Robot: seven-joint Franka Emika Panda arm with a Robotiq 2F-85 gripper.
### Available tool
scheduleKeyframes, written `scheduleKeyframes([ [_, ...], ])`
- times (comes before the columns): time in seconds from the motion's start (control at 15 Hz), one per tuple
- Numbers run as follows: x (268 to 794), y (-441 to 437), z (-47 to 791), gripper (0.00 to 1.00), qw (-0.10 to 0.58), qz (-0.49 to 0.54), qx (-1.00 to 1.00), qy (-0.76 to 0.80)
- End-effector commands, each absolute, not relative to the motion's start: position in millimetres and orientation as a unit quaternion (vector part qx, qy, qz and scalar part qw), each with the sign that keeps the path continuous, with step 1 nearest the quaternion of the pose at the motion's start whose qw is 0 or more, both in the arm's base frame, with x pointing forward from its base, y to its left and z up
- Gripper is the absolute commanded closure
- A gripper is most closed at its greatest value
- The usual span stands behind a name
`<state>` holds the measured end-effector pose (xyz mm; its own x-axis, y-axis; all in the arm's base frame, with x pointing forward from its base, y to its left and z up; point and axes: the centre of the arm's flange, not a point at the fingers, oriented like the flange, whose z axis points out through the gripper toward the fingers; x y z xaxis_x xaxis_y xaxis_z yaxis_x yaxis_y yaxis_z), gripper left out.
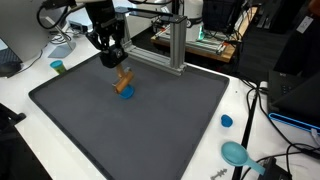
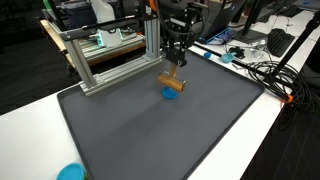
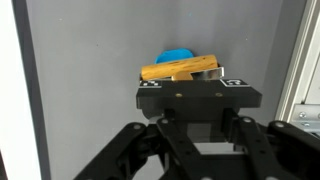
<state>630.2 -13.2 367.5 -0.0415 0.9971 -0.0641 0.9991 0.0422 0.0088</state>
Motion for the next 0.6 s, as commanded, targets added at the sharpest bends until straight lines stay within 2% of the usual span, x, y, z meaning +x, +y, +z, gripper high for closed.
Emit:
scheduleKeyframes([
  [0.0, 630, -13, 366, 0.53, 0.025, -0.020, 0.692, 0.721],
  [0.07, 633, -14, 361, 0.78, 0.032, -0.012, 0.691, 0.722],
  [0.53, 637, -15, 343, 0.78, 0.035, -0.019, 0.691, 0.721],
])
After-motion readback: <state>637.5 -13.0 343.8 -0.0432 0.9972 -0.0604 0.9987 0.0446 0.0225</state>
